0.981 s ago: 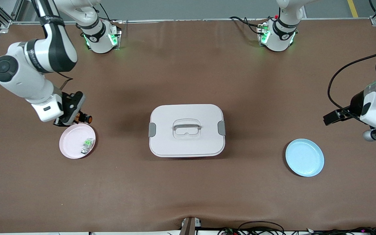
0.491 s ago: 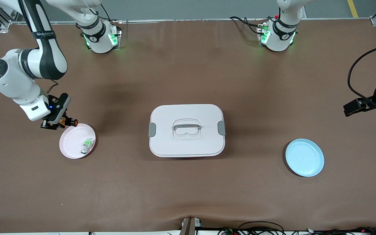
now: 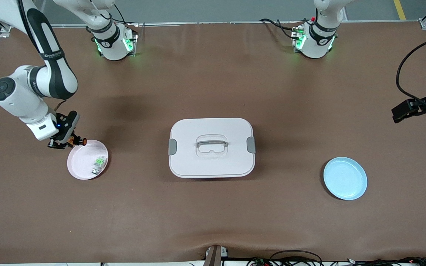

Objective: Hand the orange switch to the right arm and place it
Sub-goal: 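Carry the switch to the pink plate while the left gripper withdraws, then lower the switch onto the pink plate and open the right gripper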

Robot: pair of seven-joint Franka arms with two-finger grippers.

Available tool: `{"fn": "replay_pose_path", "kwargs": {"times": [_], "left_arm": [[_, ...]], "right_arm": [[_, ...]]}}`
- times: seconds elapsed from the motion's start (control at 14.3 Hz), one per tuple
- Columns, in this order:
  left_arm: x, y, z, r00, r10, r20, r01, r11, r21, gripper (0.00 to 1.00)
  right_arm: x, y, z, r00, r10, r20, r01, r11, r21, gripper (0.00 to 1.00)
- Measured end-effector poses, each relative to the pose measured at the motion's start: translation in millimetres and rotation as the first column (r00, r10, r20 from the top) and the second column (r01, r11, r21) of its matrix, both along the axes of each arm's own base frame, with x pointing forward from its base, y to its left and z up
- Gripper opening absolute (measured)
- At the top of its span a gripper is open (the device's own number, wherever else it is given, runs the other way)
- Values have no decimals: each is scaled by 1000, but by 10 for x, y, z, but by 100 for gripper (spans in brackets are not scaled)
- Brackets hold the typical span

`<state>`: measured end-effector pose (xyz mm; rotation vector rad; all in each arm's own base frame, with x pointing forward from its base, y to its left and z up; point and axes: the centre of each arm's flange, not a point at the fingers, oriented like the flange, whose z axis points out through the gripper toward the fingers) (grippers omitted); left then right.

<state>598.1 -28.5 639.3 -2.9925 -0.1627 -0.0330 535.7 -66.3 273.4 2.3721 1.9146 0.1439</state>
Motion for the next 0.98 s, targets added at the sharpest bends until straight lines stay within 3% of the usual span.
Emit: {"fn": "replay_pose_path", "kwargs": {"times": [0.28,0.98], "left_arm": [[-105,-83,92,1000,-6,-11,6,1000,-21,100],[-416,-66,19,997,-68,-18,67,994,-85,100]], "right_arm": [[15,-72,-318,999,-28,-26,28,1000,12,42],[193,-66,-595,1000,-30,-5,30,999,13,42]]}}
